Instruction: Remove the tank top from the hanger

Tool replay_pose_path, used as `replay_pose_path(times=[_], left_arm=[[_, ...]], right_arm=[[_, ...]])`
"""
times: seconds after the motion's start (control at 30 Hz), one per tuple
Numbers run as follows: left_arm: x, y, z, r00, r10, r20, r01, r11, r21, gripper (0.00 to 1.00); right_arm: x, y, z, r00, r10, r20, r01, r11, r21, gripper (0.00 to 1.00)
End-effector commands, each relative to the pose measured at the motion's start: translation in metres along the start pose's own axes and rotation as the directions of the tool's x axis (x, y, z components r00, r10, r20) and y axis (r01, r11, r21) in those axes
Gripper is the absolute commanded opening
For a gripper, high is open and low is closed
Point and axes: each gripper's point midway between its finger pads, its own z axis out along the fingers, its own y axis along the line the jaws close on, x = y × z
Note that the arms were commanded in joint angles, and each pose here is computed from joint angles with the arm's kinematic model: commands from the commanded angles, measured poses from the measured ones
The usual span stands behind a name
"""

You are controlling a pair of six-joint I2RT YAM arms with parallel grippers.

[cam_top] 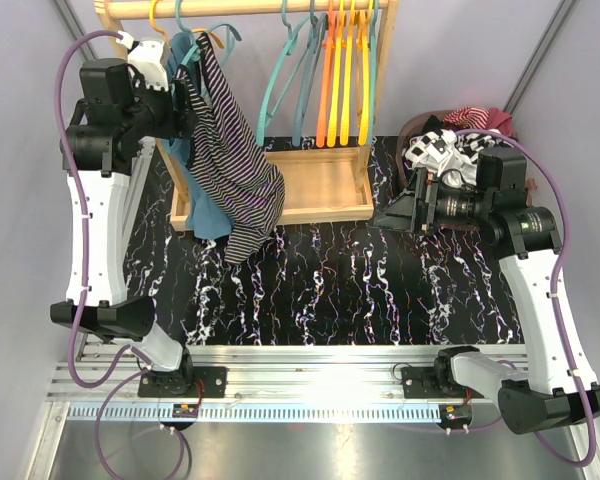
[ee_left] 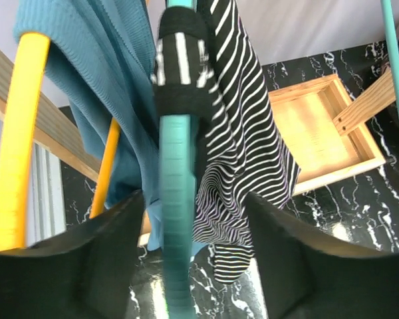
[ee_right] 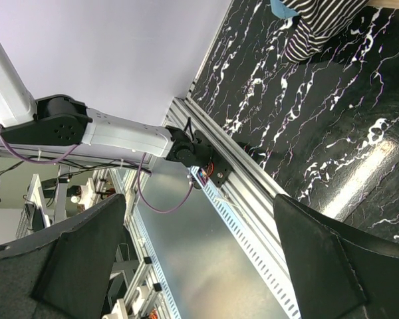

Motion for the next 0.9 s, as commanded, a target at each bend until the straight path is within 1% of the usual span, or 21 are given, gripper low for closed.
replay_pose_path(times=[0.0,0.03,0.13,0.23,0.27,0.33,0.37,0.43,0.47,0.53,0.63,0.67,0.8,0.87], left_arm=[[-0.018,-0.003,-0.001,0.998,-0.005,0.065,0.004,1.0,0.019,0.7],[-0.02,-0.003,-0.001,0.997,-0.004,0.071,0.003,1.0,0.021,0.72],[-0.02,-0.005,0.003,0.998,-0.007,0.07,0.005,0.999,0.032,0.7],[-0.018,-0.007,0.008,0.998,-0.011,0.057,0.008,0.999,0.051,0.52],[-0.017,-0.01,0.01,0.998,-0.013,0.054,0.009,0.998,0.069,0.39],[-0.016,-0.012,0.012,0.999,-0.015,0.048,0.012,0.997,0.077,0.27],[-0.016,-0.014,0.014,0.999,-0.016,0.047,0.012,0.996,0.086,0.16],[-0.016,-0.015,0.015,0.999,-0.019,0.047,0.015,0.995,0.097,0.03],[-0.017,-0.017,0.015,0.999,-0.023,0.048,0.018,0.994,0.104,0.0],[-0.019,-0.018,0.015,0.998,-0.028,0.052,0.022,0.994,0.109,0.0],[-0.029,-0.02,0.011,0.996,-0.03,0.086,0.021,0.994,0.11,0.0],[-0.034,-0.023,0.008,0.994,-0.051,0.098,0.04,0.994,0.106,0.0],[-0.058,-0.03,-0.005,0.982,-0.034,0.183,0.023,0.998,0.066,0.0],[-0.071,-0.038,-0.018,0.972,0.001,0.235,-0.009,0.999,0.031,0.0]], right_arm=[[-0.004,0.007,-0.001,0.997,-0.066,0.027,0.066,0.998,-0.013,1.0],[-0.004,0.006,-0.001,0.997,-0.066,0.027,0.066,0.998,-0.012,1.0],[-0.005,0.005,0.0,0.998,-0.064,0.027,0.064,0.998,-0.006,1.0],[-0.007,0.002,0.001,0.998,-0.06,0.03,0.06,0.998,-0.001,1.0],[-0.007,0.002,0.001,0.998,-0.056,0.03,0.056,0.998,0.0,1.0],[-0.007,-0.001,0.003,0.998,-0.051,0.027,0.051,0.999,0.003,1.0],[-0.008,0.0,0.003,0.998,-0.053,0.033,0.053,0.999,0.003,1.0],[-0.008,-0.001,0.003,0.998,-0.046,0.035,0.046,0.999,0.005,1.0],[-0.009,-0.002,0.004,0.998,-0.044,0.037,0.044,0.999,0.005,1.0],[-0.01,-0.003,0.004,0.998,-0.044,0.039,0.044,0.999,0.007,1.0],[-0.012,-0.004,0.006,0.998,-0.038,0.041,0.037,0.999,0.008,1.0],[-0.012,-0.004,0.006,0.998,-0.037,0.043,0.036,0.999,0.008,0.99],[-0.014,-0.007,0.007,0.998,-0.03,0.048,0.03,0.999,0.013,1.0],[-0.015,-0.008,0.009,0.999,-0.026,0.046,0.026,1.0,0.012,1.0]])
